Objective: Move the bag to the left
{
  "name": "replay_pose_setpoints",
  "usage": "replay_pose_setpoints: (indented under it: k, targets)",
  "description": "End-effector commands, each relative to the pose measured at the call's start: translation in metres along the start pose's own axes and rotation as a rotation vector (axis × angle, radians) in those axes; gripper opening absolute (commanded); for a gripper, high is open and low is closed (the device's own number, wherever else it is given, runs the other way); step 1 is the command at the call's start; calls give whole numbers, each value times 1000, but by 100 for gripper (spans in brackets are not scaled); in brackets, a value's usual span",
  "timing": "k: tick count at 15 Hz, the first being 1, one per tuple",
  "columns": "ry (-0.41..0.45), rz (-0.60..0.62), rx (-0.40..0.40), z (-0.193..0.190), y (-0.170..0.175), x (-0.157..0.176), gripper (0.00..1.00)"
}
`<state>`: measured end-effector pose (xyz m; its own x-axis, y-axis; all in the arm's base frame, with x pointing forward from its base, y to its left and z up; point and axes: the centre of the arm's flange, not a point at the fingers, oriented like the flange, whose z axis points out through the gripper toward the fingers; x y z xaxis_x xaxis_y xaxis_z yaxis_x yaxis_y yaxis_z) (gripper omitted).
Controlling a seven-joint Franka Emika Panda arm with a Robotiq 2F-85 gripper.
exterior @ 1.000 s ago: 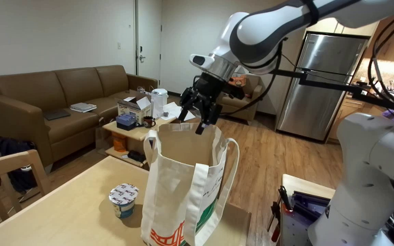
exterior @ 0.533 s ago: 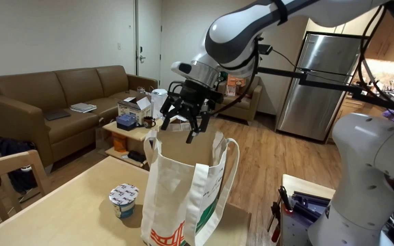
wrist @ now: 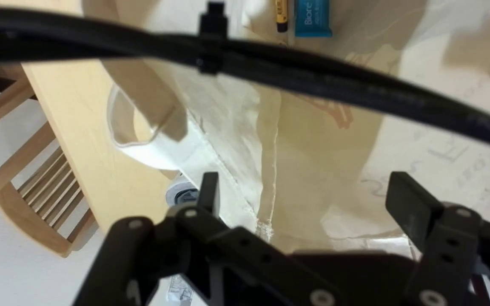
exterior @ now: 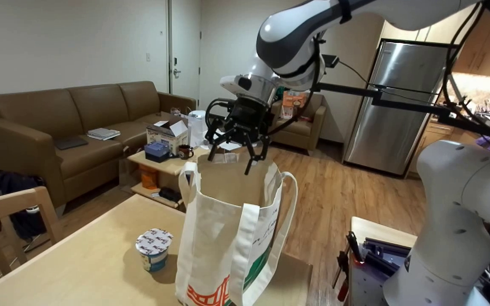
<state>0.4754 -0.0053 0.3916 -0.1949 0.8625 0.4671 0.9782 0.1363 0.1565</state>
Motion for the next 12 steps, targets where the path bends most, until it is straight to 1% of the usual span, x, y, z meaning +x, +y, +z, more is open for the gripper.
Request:
replay_pose_setpoints:
  k: [1, 5, 7, 8, 9, 12]
  targets:
    - [-4, 0, 1, 0, 0, 0, 100]
    - [-8, 0, 6, 3, 0, 1, 100]
    - [-18, 56, 10, 7, -4, 4, 100]
    - [-18, 87, 29, 6, -4, 9, 100]
    - [-46, 108, 47, 3, -1, 12, 100]
    - [-94, 123, 122, -16, 12, 24, 100]
